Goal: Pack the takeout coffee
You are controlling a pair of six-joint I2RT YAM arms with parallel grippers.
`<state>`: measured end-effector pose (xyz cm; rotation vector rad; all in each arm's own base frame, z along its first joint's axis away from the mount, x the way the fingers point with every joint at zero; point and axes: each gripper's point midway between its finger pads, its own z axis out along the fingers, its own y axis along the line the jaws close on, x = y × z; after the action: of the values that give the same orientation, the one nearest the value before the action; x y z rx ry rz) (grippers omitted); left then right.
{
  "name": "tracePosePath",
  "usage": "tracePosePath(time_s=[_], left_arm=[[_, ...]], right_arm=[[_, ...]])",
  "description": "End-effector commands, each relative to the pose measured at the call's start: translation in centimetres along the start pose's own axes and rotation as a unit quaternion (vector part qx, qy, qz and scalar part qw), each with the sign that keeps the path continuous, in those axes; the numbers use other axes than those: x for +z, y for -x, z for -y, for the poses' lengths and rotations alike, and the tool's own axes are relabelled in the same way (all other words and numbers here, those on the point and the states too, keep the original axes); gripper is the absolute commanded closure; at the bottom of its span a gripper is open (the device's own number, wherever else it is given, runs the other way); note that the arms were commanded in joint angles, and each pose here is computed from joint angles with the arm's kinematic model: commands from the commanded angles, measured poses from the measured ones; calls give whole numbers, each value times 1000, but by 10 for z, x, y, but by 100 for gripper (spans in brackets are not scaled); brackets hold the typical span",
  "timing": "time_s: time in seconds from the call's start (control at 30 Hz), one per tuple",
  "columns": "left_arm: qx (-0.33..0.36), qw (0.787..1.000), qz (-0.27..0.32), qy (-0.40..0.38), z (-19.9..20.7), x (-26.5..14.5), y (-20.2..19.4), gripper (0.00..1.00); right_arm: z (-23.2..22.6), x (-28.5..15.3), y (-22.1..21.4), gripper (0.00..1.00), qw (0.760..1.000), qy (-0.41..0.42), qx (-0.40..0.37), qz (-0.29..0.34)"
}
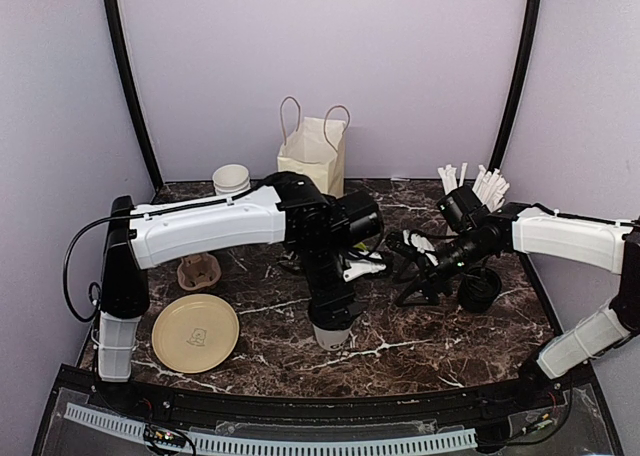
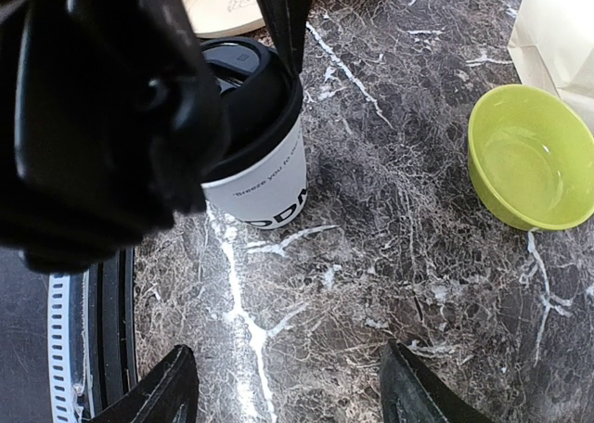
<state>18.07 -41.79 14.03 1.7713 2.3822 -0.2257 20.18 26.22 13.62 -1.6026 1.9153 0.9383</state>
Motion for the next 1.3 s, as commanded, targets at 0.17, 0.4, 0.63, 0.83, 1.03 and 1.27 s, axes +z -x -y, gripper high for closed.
tracePosePath(time_s=[0.17,0.4,0.63,0.83,1.03,1.27], left_arm=[[-4,999,33,18,-3,-33,7,1],[-16,996,64,58,-12,-69,-10,1],[-140,978,127,88,-42,-76,-16,8],[-261,946,194,13,-47,-68,-16,17],[-303,919,244,-66,-38,-56,-19,21],[-307,916,238,-100,-30,-37,-20,26]], right_arm=[[-4,-2,2,33,1000,10,4,6],[4,-13,19,33,999,-17,38,12],[5,-11,29,36,990,3,139,23],[-26,13,20,39,960,144,241,13],[-42,34,23,43,937,222,270,-7],[-51,47,27,47,922,267,278,-21]])
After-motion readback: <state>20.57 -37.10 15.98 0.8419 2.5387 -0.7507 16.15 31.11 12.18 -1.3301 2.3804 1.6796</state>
